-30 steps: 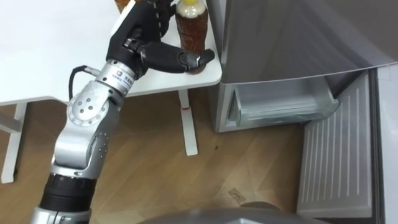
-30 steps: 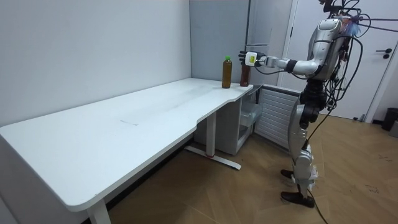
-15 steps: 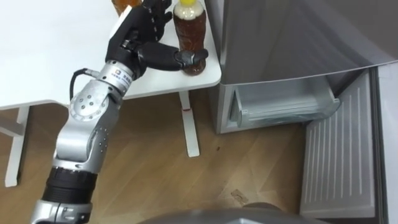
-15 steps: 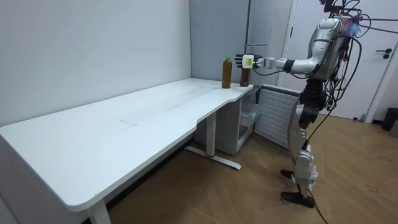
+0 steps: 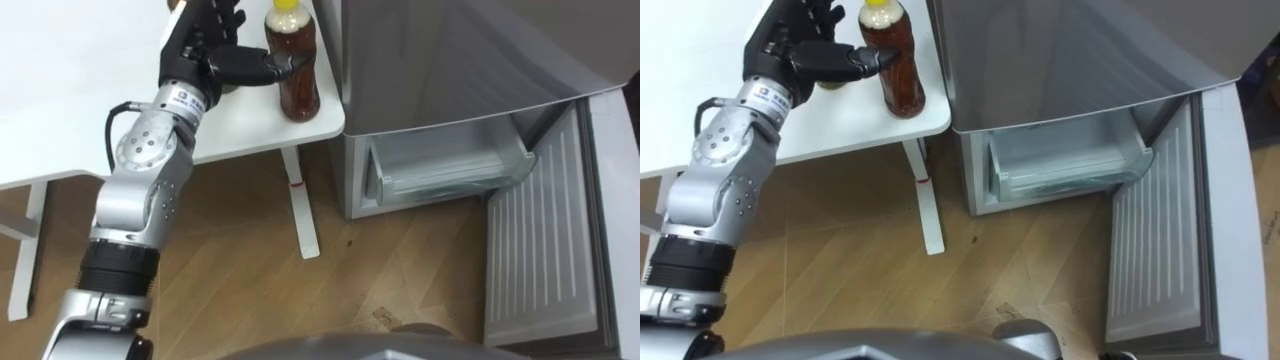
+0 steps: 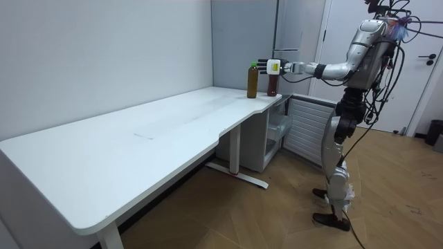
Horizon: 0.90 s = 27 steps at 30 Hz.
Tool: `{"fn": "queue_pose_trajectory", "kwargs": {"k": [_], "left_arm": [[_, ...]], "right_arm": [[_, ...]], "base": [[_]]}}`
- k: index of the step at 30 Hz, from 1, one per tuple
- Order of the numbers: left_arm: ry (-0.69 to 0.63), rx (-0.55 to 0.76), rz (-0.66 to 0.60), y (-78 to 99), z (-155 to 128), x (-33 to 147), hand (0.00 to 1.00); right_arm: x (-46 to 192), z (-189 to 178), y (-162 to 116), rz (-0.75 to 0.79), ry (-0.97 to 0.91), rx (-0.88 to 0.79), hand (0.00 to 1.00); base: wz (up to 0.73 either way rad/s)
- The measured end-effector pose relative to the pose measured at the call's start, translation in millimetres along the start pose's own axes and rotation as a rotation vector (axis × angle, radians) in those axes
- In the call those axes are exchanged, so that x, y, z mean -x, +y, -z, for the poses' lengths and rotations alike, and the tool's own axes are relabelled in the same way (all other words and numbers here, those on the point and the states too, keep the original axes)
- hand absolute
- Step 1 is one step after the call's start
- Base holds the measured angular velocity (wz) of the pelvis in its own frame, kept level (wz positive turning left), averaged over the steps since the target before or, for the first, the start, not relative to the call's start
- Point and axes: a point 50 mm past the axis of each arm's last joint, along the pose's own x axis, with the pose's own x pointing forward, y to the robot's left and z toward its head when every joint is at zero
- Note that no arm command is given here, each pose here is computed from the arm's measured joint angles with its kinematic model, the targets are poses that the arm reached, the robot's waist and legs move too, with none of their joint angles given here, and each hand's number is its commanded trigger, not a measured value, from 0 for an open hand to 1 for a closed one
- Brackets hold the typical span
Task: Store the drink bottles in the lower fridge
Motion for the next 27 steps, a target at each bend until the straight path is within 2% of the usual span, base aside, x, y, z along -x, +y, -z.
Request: {"fn": "queue_pose_trajectory", "kwargs": {"k": [10, 18, 27], "left_arm": [[-0.038, -0.002, 0.025, -4.1, -14.4, -9.8, 0.00], [-0.027, 0.075, 0.079, -7.9, -13.4, -9.9, 0.00], [-0.013, 0.074, 0.167, -12.8, -10.8, -9.5, 0.00]], "right_arm": [[0.3, -6.9, -2.1, -0.004, -0.016, 0.002, 0.00], [0.5, -11.5, -4.1, 0.006, -0.024, 0.038, 0.00], [0.3, -8.6, -3.2, 0.001, -0.009, 0.038, 0.00]], "base": [[-0.02], [-0.03], [0.01]]}}
